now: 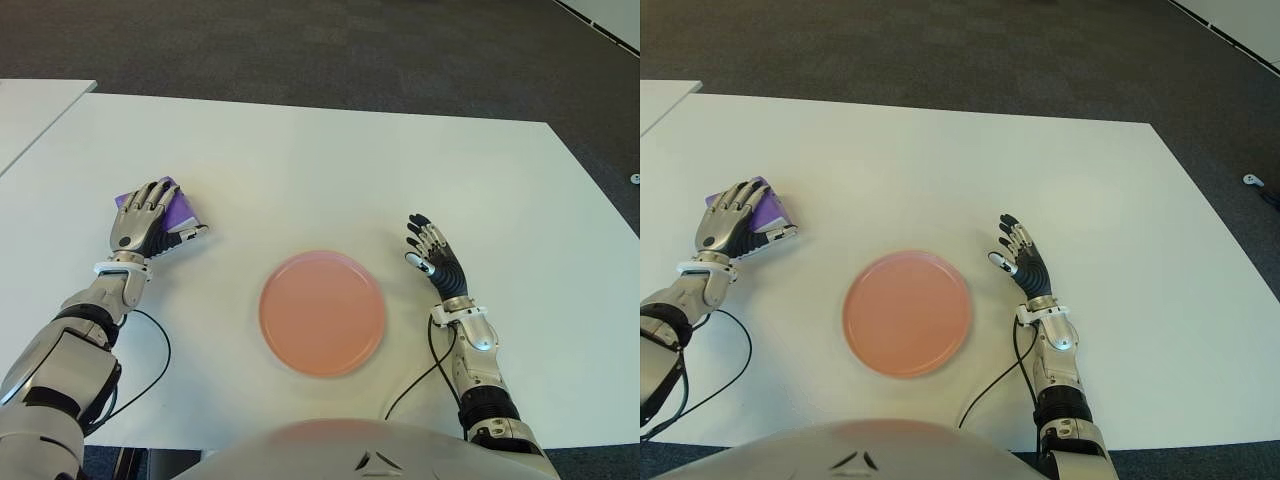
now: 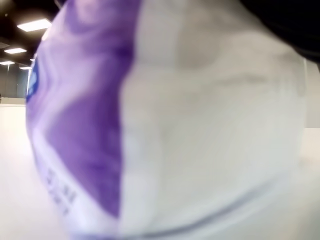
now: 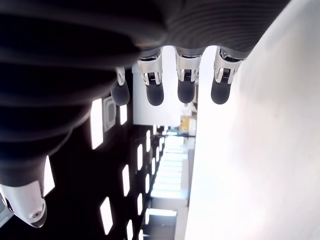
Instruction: Put the tissue paper into the plate.
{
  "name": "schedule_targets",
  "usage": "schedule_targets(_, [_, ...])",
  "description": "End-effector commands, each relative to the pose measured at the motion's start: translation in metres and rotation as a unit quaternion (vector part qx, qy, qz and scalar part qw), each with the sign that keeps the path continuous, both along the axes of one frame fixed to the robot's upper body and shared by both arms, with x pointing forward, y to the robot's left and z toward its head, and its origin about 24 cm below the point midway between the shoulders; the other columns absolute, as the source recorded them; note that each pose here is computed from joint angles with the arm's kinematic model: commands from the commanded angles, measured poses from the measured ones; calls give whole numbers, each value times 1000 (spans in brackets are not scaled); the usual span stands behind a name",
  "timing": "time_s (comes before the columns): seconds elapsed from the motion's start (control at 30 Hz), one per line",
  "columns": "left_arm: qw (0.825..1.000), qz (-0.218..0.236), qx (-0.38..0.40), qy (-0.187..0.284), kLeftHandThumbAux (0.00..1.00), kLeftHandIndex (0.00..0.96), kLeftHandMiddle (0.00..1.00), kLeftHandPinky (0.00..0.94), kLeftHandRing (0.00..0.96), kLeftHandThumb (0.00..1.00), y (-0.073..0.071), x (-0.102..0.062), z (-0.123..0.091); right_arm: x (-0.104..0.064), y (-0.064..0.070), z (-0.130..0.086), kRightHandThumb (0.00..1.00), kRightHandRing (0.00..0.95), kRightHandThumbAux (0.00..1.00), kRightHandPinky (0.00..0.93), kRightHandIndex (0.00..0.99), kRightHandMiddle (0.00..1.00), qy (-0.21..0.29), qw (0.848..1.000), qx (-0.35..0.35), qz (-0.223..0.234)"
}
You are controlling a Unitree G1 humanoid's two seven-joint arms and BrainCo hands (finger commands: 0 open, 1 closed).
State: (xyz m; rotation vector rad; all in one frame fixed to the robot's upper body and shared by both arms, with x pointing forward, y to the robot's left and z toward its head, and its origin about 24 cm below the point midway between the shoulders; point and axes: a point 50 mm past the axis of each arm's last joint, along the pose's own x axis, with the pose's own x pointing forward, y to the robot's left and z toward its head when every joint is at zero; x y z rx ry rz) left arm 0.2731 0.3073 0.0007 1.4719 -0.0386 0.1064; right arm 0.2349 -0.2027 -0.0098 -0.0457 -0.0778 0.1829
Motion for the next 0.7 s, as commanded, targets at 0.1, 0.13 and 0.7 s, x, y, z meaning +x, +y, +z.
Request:
schedule_targets(0.1, [998,1,-10,66,133,0,0,0,0,343,-6,-23,-30,-45,-6,-50,0,0,588,0,0,0,143,989,23,-21])
schedule_targets(0.13, [998,3,-8,69,132,0,0,0,0,342,-5,-24,-30,-46,-6,-50,0,0,588,0,0,0,144,989,23,-22])
schedule_targets(0.7, [984,-57,155,64,199,0,0,0,0,359,13,-29,-21,-47,-7,-50,0,0,576,0,0,0,152,988,28,-15])
